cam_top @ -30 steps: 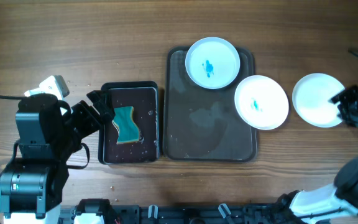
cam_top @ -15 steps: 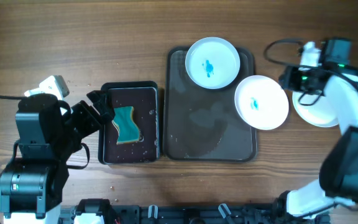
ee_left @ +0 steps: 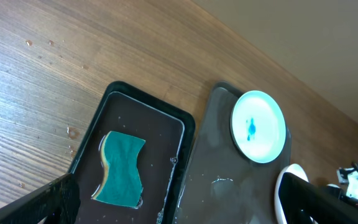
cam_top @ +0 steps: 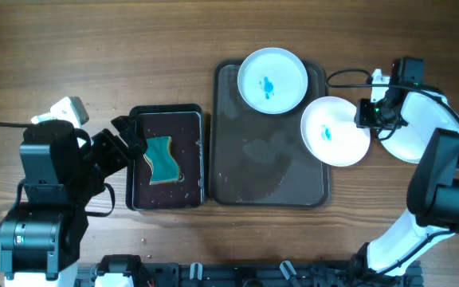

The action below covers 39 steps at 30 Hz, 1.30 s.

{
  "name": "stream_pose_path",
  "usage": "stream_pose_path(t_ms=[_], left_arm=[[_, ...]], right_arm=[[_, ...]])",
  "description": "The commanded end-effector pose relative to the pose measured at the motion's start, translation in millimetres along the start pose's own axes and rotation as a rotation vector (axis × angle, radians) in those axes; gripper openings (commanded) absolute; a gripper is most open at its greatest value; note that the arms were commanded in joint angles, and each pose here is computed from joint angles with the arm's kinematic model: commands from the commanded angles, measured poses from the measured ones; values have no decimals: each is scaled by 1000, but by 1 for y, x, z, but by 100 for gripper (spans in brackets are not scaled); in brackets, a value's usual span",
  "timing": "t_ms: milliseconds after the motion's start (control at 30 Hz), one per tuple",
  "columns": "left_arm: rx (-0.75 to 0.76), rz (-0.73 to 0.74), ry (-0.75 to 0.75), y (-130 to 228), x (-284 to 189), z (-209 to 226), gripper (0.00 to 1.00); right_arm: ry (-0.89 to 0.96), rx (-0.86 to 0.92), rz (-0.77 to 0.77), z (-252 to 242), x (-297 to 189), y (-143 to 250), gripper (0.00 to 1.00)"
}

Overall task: Clean dirty plates on tray and stack at the side
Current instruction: 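Move the right gripper back and grasp the lower-right plate's rim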

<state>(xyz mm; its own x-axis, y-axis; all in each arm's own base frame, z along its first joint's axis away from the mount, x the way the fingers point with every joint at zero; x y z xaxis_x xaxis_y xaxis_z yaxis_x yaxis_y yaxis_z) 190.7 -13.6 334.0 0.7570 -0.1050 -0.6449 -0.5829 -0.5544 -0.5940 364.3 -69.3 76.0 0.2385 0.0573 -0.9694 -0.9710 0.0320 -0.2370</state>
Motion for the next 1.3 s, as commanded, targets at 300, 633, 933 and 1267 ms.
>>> stream_pose_path(t_ms=[300, 633, 933, 1267], left_arm=[[5, -8, 27, -2, -5, -4, 100], [5, -8, 27, -2, -5, -4, 100], [5, -8, 27, -2, -5, -4, 100], [8, -34, 50, -7, -5, -7, 100]], right_arm=[[-102, 32, 92, 13, -15, 22, 4], [-328, 3, 27, 59, -78, 27, 4], [-263, 148, 289, 124, -54, 76, 4], [-232, 237, 165, 139, -51, 68, 6]])
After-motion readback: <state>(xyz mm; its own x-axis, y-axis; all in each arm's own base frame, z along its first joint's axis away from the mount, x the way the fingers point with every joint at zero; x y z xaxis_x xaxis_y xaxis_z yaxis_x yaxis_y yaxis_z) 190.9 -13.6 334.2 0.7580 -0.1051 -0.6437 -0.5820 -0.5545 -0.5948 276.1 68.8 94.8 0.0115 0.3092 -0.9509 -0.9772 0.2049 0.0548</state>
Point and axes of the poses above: each gripper's point midway between its finger pads, its own x axis out along the fingers, its own z axis along the line the jaws close on, y = z × x, the point moved 8 cm from there along -x, back along the fingers, and after that the axes turned 2 degrees about -x, right-handed, at the moved point
